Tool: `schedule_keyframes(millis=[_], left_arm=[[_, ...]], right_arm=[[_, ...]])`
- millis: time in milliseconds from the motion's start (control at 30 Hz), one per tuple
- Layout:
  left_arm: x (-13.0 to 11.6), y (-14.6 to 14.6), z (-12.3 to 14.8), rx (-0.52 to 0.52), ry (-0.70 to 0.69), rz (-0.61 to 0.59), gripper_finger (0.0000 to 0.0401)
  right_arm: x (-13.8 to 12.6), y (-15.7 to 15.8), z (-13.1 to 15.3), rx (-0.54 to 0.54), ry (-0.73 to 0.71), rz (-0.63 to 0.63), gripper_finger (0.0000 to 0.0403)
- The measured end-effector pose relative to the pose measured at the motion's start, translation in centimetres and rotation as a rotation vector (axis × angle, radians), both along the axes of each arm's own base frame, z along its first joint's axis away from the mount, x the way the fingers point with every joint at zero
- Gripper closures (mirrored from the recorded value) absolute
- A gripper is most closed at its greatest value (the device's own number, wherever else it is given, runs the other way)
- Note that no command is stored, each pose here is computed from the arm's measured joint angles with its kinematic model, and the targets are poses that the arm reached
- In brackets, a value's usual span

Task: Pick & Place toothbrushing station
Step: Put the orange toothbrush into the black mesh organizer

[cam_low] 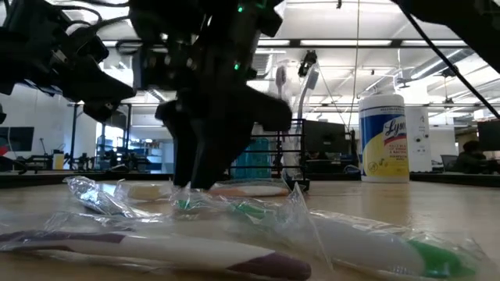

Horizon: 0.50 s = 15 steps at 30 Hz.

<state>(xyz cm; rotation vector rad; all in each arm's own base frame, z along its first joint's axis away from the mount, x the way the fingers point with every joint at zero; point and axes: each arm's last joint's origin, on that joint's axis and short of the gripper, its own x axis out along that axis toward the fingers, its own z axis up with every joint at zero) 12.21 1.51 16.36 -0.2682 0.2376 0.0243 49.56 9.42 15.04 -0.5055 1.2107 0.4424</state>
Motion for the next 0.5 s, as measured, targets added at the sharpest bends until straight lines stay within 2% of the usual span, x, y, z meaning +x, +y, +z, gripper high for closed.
schedule_keyframes(millis=[233,433,500], left_arm=[[-0.1,0.0,-0.4,-0.001,0.004,-0.001,0.0386],[-0.1,0.0,-0.6,-0.002,0.006,-0.001,0.0385],[-0.1,0.0,-0.6,-0.002,0.005,-0.001,0.0384]], right_arm=[[0.2,-0.6,0.2,-0.043,-0.012,-0.050,0.0215],[0.3,-0.2,3.9,-0.013,-0.113,-0.062,0.0229],[0.5,-0.4,4.2,0.000,-0.125,-0.097,0.0231]])
